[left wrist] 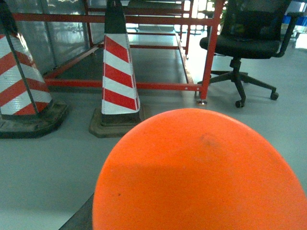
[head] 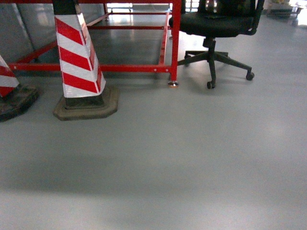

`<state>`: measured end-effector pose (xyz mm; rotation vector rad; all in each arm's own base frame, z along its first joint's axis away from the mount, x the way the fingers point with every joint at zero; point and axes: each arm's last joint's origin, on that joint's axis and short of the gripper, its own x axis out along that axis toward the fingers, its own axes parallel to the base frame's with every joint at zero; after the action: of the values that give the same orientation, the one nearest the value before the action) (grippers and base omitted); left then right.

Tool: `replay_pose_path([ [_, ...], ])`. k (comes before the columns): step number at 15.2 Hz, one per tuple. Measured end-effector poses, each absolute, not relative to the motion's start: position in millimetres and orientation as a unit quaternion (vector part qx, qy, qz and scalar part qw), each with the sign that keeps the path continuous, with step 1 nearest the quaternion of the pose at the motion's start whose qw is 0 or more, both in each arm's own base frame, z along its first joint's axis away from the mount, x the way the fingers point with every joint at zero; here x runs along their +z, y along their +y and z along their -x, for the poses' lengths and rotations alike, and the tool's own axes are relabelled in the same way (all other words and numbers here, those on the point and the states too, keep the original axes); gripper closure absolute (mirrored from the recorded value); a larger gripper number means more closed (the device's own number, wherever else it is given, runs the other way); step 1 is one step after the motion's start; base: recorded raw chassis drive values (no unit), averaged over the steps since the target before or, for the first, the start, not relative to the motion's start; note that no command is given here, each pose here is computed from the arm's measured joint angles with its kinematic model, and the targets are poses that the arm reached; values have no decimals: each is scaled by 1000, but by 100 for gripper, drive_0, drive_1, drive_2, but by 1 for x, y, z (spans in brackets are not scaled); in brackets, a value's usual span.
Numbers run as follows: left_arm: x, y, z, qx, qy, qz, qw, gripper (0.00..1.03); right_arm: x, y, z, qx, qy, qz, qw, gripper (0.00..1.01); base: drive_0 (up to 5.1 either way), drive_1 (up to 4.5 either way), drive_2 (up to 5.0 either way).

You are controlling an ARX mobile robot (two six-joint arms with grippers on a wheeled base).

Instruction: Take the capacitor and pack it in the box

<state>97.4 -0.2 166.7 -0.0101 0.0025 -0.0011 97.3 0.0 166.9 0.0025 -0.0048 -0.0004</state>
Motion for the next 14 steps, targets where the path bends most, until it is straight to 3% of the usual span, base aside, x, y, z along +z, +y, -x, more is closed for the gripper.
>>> replay_pose_path([
  [14, 167, 0, -97, -1, 1, 5, 1000, 59, 166, 0, -97, 0, 0, -1, 1000, 3, -500, 246, 246],
])
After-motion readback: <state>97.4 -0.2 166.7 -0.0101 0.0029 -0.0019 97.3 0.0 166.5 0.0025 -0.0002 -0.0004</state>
